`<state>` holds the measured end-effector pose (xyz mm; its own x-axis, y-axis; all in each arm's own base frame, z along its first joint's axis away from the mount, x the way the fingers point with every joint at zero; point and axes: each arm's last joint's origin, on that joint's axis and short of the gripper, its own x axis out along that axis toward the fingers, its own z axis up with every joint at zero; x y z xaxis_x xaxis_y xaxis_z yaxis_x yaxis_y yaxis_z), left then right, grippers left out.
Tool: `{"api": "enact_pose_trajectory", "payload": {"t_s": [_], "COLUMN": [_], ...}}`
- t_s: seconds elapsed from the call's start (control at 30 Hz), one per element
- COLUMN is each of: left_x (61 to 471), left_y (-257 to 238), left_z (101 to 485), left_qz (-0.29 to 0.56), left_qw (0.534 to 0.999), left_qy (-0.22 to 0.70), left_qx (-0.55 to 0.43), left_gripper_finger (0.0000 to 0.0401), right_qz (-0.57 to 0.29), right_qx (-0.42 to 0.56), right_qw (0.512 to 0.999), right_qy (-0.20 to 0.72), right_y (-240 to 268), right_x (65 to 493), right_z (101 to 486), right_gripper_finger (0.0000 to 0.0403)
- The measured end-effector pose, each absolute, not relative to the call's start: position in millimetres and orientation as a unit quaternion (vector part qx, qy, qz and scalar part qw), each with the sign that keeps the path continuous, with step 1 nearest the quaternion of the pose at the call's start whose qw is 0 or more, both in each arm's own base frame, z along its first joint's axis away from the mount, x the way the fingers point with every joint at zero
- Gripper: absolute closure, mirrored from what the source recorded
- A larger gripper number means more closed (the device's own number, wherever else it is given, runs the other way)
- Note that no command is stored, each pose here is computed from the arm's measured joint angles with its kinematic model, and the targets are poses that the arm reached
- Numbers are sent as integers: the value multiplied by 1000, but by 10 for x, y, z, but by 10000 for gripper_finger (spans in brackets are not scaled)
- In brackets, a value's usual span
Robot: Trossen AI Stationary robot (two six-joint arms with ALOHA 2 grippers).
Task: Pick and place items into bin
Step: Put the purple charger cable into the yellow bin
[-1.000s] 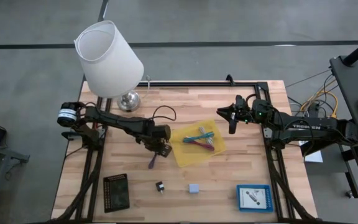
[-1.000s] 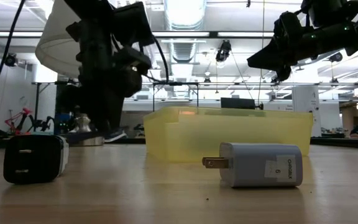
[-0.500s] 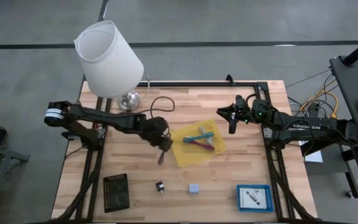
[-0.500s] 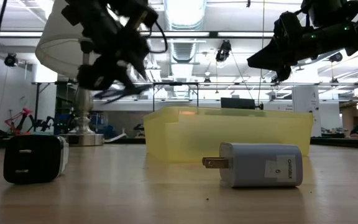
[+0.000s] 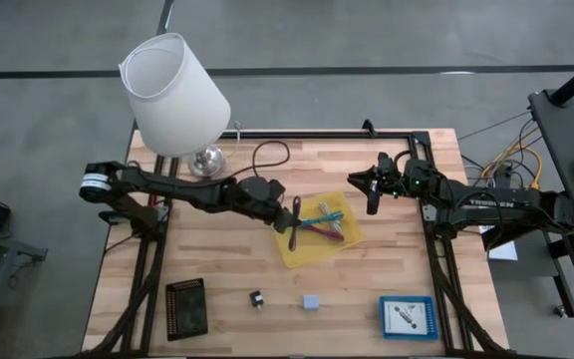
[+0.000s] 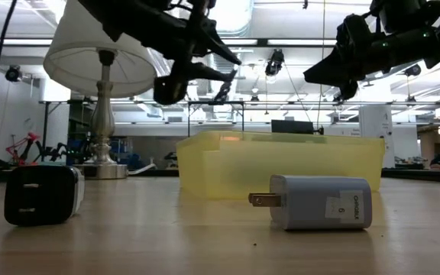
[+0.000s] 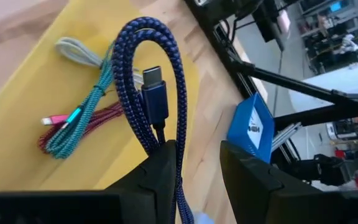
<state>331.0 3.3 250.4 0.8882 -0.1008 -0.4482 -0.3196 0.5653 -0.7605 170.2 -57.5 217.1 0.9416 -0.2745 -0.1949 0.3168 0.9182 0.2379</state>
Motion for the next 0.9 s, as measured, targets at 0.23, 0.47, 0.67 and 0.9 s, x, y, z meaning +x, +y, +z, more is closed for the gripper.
{"api": "enact_pose_trajectory", "payload": {"t_s": [0.23, 0.47, 0.67, 0.9], "left_x": [3395, 3427, 3449, 3468], "left_y": [26, 19, 42, 42], "left_z": [2426, 2505, 2567, 2645], "left_qz": [45, 5, -1, -15], "left_qw": [857, 878, 895, 938], "left_qy": [226, 196, 182, 211], "left_qx": [-461, -436, -407, -275], "left_gripper_finger": [251, 136, 99, 98], "right_qz": [-152, -151, -151, -152], "right_qx": [134, 133, 133, 134], "right_qw": [976, 976, 976, 976], "right_qy": [79, 79, 79, 79], "right_y": [-576, -576, -576, -576], "right_x": [1702, 1702, 1702, 1702], "right_z": [2170, 2171, 2171, 2171], "right_gripper_finger": [349, 349, 349, 349]}}
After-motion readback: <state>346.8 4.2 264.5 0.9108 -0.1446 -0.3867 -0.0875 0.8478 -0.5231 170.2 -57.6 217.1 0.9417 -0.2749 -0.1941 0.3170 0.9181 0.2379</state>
